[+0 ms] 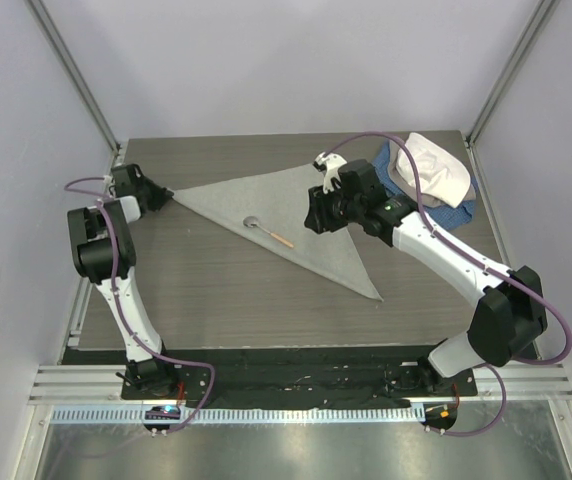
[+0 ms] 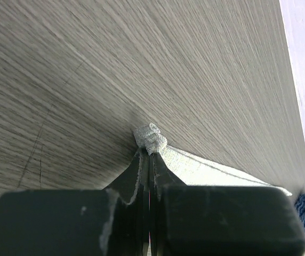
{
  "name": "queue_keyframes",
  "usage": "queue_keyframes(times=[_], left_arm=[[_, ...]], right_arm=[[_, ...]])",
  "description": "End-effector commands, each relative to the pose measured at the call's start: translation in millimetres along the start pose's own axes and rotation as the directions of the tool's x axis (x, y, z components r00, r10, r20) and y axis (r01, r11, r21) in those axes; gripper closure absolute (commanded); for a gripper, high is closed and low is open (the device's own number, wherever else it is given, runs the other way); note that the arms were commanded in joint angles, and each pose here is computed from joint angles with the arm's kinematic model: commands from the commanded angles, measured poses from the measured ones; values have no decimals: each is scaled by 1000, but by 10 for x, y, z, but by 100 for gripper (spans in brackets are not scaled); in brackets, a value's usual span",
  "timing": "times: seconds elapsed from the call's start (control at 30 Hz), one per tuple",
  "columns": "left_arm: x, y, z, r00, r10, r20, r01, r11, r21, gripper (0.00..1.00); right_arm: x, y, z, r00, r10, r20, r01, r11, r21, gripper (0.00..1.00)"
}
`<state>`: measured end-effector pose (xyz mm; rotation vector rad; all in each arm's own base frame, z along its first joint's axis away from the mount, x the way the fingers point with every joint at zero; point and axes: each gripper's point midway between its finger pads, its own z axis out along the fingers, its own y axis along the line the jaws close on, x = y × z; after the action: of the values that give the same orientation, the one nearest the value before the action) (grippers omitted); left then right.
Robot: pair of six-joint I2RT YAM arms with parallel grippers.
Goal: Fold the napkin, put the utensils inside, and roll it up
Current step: Fold the napkin
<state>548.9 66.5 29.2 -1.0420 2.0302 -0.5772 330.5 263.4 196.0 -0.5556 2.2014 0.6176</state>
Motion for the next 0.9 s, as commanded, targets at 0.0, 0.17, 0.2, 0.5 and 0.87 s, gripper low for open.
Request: queue_keyframes(times=[0.0,0.17,0.2,0.5,0.87], left_arm=[[-65,11,-57,999,34,15,-35,999,32,100],[-185,-4,-184,998,36,61,-41,996,83,100],[-159,18,-200,998,38,59,-43,995,86,100],[-105,-361,-530,994,56,94,-77,966,247,100],[583,-1001,-902,971,232,56,-235,898,372,100]], right_arm=[[-55,13,4,1000,3,29,-2,1000,-9,57],[32,-30,36,1000,6,13,-6,1000,6,58],[24,-43,37,1000,6,19,-6,1000,11,58],[160,-366,124,992,124,34,-127,983,131,58],[305,-496,66,981,185,59,-192,971,141,58]])
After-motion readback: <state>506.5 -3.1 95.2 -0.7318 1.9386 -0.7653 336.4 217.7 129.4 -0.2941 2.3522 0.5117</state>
